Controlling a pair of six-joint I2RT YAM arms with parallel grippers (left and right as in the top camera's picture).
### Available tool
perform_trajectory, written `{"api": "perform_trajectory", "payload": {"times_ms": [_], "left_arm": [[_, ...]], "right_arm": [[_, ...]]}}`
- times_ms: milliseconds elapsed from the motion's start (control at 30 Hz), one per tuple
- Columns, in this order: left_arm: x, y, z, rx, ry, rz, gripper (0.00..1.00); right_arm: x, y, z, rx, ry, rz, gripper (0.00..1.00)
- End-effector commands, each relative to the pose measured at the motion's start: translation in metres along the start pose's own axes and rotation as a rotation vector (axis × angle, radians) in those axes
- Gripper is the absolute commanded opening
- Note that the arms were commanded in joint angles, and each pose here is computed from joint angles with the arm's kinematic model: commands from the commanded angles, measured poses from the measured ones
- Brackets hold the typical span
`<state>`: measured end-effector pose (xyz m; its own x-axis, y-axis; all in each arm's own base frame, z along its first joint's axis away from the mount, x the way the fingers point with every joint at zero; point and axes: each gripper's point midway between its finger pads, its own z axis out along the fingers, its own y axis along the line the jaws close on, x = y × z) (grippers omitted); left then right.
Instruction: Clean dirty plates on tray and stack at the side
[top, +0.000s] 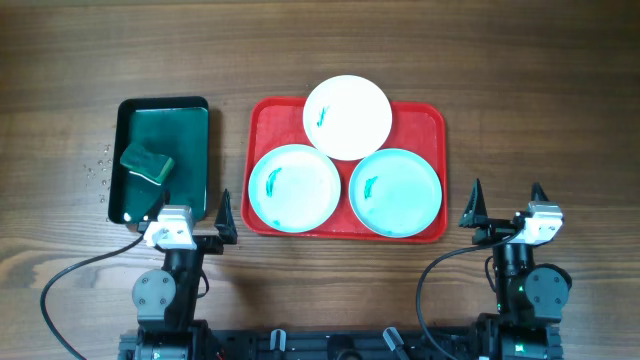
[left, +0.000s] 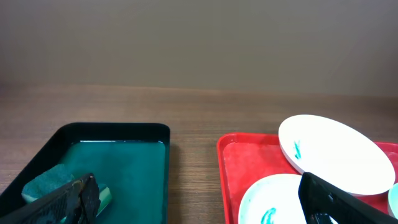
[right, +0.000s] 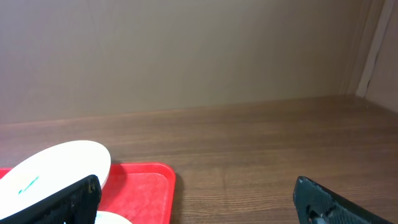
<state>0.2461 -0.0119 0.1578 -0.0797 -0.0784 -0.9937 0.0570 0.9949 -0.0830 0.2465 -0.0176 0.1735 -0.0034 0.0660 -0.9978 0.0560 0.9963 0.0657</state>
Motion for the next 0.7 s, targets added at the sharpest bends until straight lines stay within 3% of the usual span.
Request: {"api": "perform_trajectory", "payload": {"times_ms": [0, 67, 100, 133, 200, 233, 300, 367, 400, 467, 533, 600, 667], "left_arm": [[0.001, 0.000, 0.000, 0.001, 0.001, 0.016, 1.00], [0.000, -0.009, 0.000, 0.052, -0.001, -0.029, 1.00], [-0.002, -0.035, -0.004, 0.200, 0.008, -0.147, 1.00], [-0.002, -0.076, -0.017, 0.445, 0.073, -0.316, 1.00], [0.003, -0.133, -0.061, 0.834, 0.271, -0.514, 1.00], [-0.003, -0.143, -0.073, 0.920, 0.289, -0.528, 1.00], [-0.015, -0.148, -0.080, 0.976, 0.257, -0.523, 1.00], [-0.046, -0.150, -0.088, 1.033, 0.131, -0.492, 1.00], [-0.079, -0.152, -0.103, 1.088, -0.040, -0.409, 1.00], [-0.121, -0.147, -0.118, 1.076, -0.252, -0.350, 1.00], [-0.153, -0.135, -0.113, 0.963, -0.332, -0.346, 1.00], [-0.164, -0.125, -0.095, 0.827, -0.283, -0.288, 1.00], [-0.161, -0.106, -0.065, 0.635, -0.117, -0.277, 1.00]], "right_arm": [[-0.001, 0.000, 0.000, -0.005, -0.005, -0.010, 1.00], [-0.001, 0.000, 0.000, -0.004, -0.005, -0.011, 1.00], [-0.001, 0.000, 0.000, -0.005, -0.005, -0.010, 1.00], [-0.001, 0.000, 0.000, -0.004, -0.005, -0.010, 1.00], [-0.001, 0.000, 0.000, -0.004, -0.005, -0.010, 1.00], [-0.001, 0.000, 0.000, -0.004, -0.005, -0.010, 1.00], [-0.001, 0.000, 0.000, -0.005, -0.005, -0.010, 1.00], [-0.001, 0.000, 0.000, -0.005, -0.005, -0.010, 1.00], [-0.001, 0.000, 0.000, -0.004, -0.005, -0.010, 1.00], [-0.001, 0.000, 0.000, -0.005, -0.005, -0.010, 1.00], [-0.001, 0.000, 0.000, -0.004, -0.005, -0.010, 1.00], [-0.001, 0.000, 0.000, -0.004, -0.004, -0.010, 1.00], [0.000, 0.000, 0.000, -0.004, -0.002, -0.010, 1.00]]}}
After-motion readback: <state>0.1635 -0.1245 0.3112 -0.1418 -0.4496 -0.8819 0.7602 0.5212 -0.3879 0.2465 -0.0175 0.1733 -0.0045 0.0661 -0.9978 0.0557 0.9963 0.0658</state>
